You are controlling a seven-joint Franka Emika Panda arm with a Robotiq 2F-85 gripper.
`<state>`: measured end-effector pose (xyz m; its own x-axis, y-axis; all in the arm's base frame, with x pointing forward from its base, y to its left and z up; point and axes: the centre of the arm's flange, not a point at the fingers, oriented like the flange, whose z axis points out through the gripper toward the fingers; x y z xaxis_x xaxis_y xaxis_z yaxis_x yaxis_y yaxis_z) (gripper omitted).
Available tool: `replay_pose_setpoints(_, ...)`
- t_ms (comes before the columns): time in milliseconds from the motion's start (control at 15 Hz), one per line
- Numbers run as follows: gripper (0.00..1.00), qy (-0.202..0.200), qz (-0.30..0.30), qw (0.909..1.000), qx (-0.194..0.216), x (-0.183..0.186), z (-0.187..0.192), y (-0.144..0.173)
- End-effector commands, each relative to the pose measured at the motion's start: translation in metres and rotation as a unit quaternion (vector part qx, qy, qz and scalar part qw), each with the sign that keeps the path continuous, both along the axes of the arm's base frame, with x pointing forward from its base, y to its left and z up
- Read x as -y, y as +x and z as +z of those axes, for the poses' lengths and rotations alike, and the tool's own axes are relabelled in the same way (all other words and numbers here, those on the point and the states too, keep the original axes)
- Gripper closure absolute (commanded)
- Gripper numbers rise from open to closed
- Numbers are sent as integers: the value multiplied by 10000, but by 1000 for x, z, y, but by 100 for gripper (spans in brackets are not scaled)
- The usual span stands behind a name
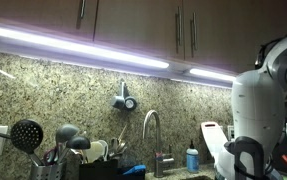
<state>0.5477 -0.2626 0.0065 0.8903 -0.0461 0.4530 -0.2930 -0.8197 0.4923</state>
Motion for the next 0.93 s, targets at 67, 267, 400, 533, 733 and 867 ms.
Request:
replay_pose_setpoints(67,0,55,359,9969,-697,-13,2,-44)
replay_pose_setpoints(267,0,-48,540,9953,-805,-27,-1,-63)
replay_pose_setpoints(400,0,-99,676,9937,-889,-36,2,-67)
replay_pose_setpoints(533,0,-249,771,9927,-892,-49,7,-67)
replay_pose_setpoints(733,0,-430,949,9907,-874,-69,16,-68)
replay_pose_setpoints(867,0,-530,1112,9886,-866,-82,23,-76)
